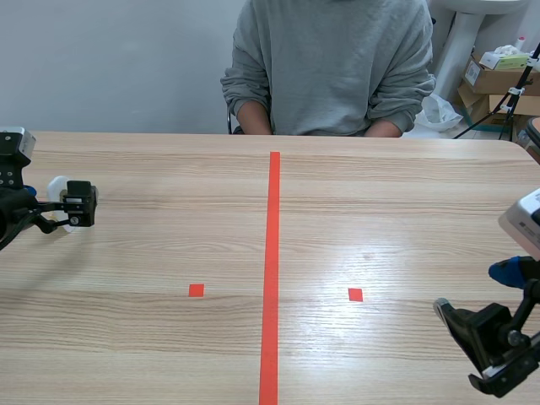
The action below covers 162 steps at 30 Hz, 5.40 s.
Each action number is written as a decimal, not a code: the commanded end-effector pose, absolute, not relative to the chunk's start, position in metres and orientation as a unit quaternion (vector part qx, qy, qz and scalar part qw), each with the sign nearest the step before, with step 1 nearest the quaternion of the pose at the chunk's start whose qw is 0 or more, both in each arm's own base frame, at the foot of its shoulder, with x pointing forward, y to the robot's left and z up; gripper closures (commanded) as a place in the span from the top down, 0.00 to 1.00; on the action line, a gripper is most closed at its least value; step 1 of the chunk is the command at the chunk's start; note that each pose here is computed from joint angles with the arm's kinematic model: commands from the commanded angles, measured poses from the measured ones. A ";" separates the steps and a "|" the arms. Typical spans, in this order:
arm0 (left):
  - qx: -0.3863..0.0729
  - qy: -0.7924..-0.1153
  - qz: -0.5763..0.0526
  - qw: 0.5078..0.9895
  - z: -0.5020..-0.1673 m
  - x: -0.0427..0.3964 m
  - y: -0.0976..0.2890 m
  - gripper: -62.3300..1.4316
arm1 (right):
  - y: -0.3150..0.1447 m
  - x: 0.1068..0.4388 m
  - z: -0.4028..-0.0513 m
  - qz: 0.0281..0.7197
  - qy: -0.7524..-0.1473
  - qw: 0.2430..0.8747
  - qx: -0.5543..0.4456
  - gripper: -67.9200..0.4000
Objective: Do the leaf sorting experiment
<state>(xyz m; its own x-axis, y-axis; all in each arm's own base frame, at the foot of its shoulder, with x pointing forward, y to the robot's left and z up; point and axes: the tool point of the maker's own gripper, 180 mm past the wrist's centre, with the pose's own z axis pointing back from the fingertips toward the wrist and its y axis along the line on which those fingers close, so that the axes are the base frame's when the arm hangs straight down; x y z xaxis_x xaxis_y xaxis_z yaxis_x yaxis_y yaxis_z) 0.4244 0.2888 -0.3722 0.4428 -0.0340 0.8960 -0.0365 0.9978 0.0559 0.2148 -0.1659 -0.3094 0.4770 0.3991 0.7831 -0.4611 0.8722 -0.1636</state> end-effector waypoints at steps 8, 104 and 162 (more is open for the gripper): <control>0.079 -0.559 -0.053 0.824 -0.332 0.431 0.312 1.00 | -0.166 0.221 -0.301 0.254 -0.458 0.851 0.032 0.65; -0.116 -0.594 -0.290 0.742 -0.239 0.209 0.112 1.00 | -0.166 0.220 -0.302 0.253 -0.454 0.854 0.035 0.65; -0.108 -0.579 -0.294 0.753 -0.246 0.210 0.114 1.00 | -0.166 0.220 -0.302 0.253 -0.455 0.853 0.035 0.65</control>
<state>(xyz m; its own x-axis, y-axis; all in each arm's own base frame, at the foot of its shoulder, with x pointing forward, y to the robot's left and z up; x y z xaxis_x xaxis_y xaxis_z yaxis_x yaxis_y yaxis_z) 0.2083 0.1170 -0.2494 0.1688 -0.3305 0.9286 0.5678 0.8027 0.1825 0.2132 -0.1662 -0.3114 0.4886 0.4004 0.7752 -0.4631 0.8720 -0.1586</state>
